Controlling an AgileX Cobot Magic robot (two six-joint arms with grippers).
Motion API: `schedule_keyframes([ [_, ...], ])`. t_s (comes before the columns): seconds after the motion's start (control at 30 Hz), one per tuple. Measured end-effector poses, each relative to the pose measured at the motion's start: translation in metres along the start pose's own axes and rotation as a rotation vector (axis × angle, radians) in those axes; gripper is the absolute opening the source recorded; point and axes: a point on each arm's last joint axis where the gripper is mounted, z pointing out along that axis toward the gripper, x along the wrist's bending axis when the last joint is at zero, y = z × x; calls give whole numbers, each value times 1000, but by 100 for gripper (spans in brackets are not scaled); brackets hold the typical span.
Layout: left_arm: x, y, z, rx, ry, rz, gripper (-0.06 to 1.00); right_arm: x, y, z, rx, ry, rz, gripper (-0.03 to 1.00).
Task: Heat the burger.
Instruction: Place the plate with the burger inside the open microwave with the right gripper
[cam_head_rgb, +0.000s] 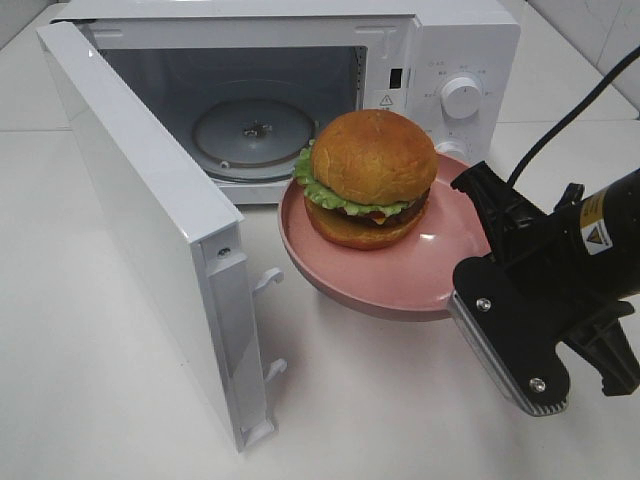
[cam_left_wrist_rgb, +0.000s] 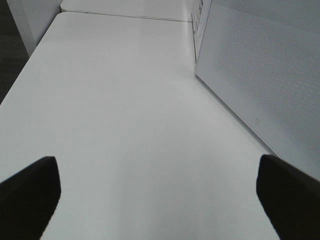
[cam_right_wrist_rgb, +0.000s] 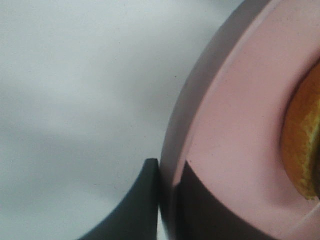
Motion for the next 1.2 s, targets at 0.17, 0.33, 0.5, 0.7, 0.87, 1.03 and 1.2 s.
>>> schedule_keyframes([
  [0.17,0,0,0,0,0,0,99,-12,0,4,0,-8,0,4],
  [0.33,0,0,0,0,0,0,99,-25,1,10,-4,-29,-2,4],
  [0.5,0,0,0,0,0,0,99,-30,10,17,-23,-18,-29,4],
  [0.7,0,0,0,0,0,0,99,-43,14,34,-31,0,-39,4],
  [0.87,0,0,0,0,0,0,99,-55,15,44,-32,-1,-38,4],
  [1.03,0,0,0,0,0,0,99,-64,16,53,-33,-3,-36,4],
  [1.2,0,0,0,0,0,0,99,-72,17,61,-37,-1,-25,4],
])
